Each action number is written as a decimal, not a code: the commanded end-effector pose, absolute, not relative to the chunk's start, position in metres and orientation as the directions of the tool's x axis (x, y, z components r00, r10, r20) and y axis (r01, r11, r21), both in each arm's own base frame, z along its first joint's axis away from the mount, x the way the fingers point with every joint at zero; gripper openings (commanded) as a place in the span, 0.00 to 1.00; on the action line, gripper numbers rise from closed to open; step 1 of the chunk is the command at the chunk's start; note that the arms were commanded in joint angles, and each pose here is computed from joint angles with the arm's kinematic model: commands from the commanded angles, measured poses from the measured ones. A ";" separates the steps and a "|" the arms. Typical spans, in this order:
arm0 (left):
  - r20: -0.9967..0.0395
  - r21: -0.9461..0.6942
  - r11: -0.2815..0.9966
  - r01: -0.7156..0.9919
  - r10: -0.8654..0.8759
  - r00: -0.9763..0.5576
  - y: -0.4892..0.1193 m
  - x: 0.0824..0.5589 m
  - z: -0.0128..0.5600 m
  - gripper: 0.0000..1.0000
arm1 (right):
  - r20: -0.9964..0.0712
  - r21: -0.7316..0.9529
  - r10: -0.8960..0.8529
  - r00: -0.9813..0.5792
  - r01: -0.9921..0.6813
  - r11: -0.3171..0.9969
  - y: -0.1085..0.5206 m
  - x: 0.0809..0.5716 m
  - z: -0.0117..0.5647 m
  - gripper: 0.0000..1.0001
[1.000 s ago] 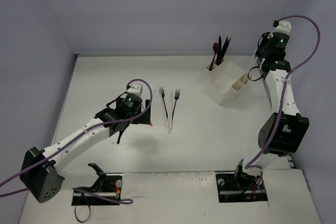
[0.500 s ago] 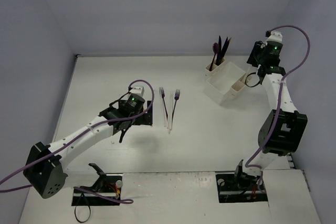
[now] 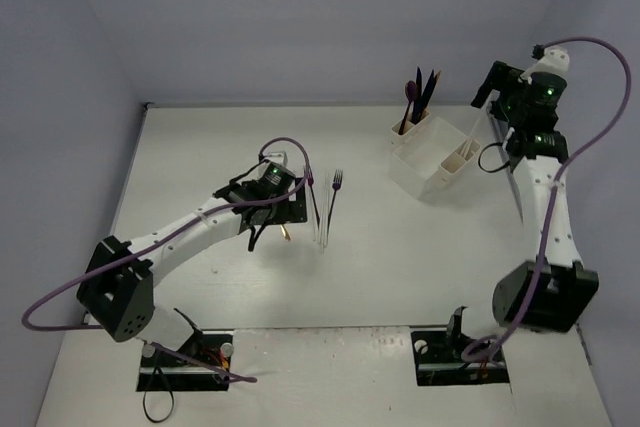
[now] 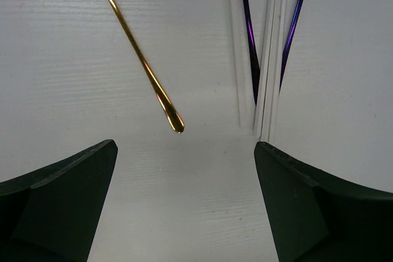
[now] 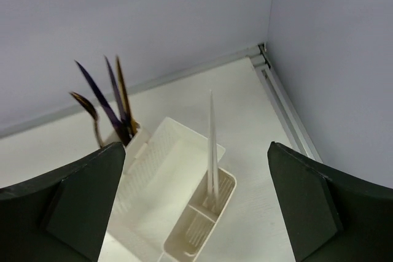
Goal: Sort the eating utensils into containers
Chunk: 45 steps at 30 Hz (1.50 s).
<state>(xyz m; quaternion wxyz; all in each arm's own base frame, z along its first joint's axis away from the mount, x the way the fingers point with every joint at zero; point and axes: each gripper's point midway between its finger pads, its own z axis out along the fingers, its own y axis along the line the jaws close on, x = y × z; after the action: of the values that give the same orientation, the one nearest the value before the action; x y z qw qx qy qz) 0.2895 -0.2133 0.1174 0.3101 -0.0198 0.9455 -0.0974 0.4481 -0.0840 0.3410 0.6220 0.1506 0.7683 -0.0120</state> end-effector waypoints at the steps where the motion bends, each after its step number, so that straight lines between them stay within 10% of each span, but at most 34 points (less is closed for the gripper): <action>1: -0.576 -0.246 0.968 -0.047 -0.185 -0.796 -0.231 0.314 0.126 0.92 | -0.954 0.292 0.299 0.008 0.243 0.925 -0.071 0.397 0.396 1.00; 25: -0.504 -0.172 0.979 -0.107 -0.181 -0.844 -0.268 0.360 0.066 0.44 | -0.938 0.298 0.315 -0.148 0.125 0.946 0.005 0.308 0.331 1.00; 45: -0.473 -0.154 0.981 -0.119 -0.179 -0.863 -0.275 0.350 0.046 0.28 | -0.933 0.278 0.298 -0.200 0.120 0.953 0.012 0.296 0.316 1.00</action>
<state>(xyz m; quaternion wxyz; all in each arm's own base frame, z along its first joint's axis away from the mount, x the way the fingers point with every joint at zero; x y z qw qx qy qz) 0.3429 -0.2677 0.0299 0.2296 -0.0681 0.9696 -0.0497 0.2938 0.0115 0.3028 0.5962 0.1364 0.7881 0.0703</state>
